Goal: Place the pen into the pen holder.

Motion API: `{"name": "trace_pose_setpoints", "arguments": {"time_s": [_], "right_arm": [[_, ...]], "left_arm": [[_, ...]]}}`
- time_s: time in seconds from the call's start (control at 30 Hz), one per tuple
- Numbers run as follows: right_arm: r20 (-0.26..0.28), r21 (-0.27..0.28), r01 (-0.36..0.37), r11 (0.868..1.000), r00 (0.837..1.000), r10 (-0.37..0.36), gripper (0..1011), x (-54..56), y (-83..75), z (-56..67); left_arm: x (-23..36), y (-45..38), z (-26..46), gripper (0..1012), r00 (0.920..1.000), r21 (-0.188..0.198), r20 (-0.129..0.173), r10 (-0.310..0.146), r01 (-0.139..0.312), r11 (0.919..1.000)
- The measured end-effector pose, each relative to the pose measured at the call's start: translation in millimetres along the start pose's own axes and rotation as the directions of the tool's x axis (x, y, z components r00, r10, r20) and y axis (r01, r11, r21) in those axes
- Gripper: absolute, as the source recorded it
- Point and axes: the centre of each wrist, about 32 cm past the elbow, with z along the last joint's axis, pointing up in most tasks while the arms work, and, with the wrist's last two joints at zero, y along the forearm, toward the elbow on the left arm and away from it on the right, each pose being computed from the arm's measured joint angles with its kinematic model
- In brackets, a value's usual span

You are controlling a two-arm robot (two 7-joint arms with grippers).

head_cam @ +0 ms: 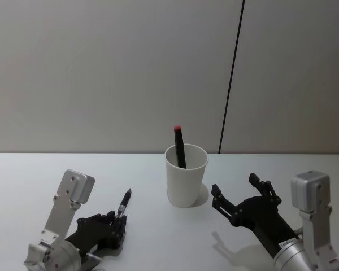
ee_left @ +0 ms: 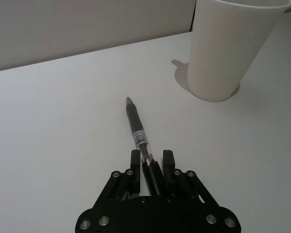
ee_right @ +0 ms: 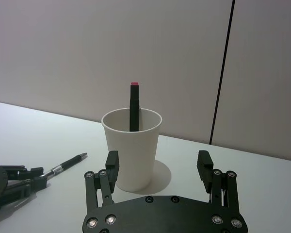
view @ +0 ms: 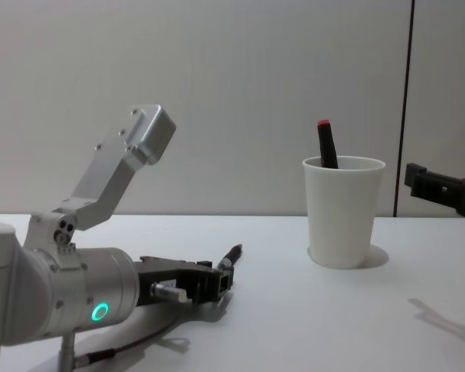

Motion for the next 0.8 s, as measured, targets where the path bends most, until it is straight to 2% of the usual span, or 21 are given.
{"name": "trace_pose_setpoints", "arguments": {"time_s": [0.47, 0.8], "right_arm": [[0.0, 0.0, 0.0, 1.0, 1.0, 0.0, 1001, 0.0, 0.0, 0.0], [0.0, 0.0, 0.0, 1.0, 1.0, 0.0, 1001, 0.0, 0.0, 0.0]], "left_arm": [[0.0, 0.0, 0.0, 194, 1.0, 0.0, 0.0, 0.0, 0.0, 1.0], [0.0, 0.0, 0.1, 180, 1.0, 0.0, 0.0, 0.0, 0.0, 1.0]]}}
